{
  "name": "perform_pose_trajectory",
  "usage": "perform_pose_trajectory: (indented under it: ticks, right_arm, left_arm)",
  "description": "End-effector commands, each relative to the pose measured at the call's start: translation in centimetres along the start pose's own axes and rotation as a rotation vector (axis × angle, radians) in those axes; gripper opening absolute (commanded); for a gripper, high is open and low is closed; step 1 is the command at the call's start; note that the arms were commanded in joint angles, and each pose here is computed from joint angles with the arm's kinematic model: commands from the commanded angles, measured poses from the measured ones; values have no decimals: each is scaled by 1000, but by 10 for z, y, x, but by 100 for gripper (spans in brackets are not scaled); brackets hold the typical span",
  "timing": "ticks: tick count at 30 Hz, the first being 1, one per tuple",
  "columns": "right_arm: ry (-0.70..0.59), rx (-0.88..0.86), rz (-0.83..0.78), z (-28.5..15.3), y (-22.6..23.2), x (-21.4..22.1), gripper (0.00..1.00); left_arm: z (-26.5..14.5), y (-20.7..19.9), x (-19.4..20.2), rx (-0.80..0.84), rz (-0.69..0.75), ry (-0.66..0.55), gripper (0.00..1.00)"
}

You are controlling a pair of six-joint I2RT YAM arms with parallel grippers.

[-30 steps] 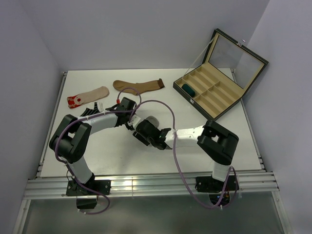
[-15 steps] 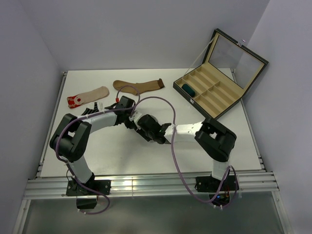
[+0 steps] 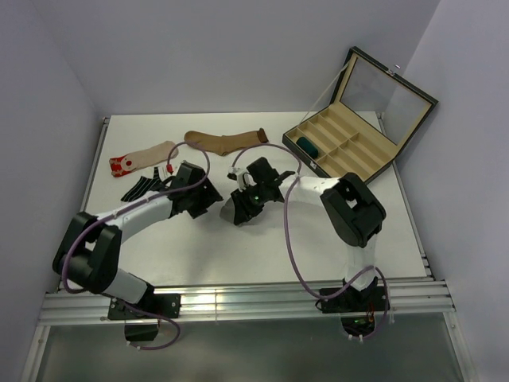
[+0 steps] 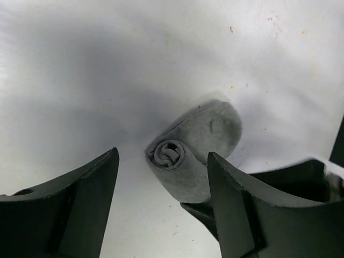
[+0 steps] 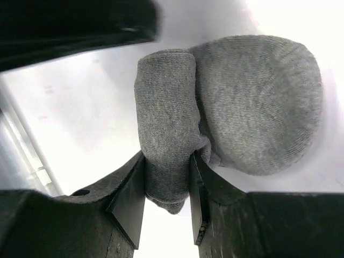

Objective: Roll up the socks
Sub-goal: Roll the sock at the center of the board.

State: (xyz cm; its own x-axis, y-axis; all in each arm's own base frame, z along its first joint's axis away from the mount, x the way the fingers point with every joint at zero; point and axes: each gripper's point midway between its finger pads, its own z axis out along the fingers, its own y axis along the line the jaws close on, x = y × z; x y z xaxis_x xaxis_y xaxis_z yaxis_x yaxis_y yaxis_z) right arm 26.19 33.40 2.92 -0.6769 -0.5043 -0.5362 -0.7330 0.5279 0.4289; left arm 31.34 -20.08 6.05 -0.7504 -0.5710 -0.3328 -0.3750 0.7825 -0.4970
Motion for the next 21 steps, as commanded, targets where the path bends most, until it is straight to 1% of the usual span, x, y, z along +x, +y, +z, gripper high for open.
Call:
perform_pose_trajectory:
  ticks: [1,6,8,10,17,20,21]
  right_arm:
    - [172,-197,202,0,21,36,0]
    - [189,-290,312,4,19,33,0]
    - [219,-308,353,8,16,39,0]
    - [241,-319,371,11,15,41,0]
    - [251,-342,404,18,12,37,0]
    - [250,-339,424,22,9,38,0]
    - [249,-337,428,22,8,38,0]
  left_arm:
    - [-14,0,-8,35,-75,-68,72]
    - [-13,6,15,65,-119,-14,70]
    - [-11,3,22,78,-125,1,70]
    - [-9,1,31,79,-119,16,69]
    - [-2,0,37,66,-114,10,69]
    - [5,10,44,24,-110,37,65]
    - [9,16,49,3,-105,53,61]
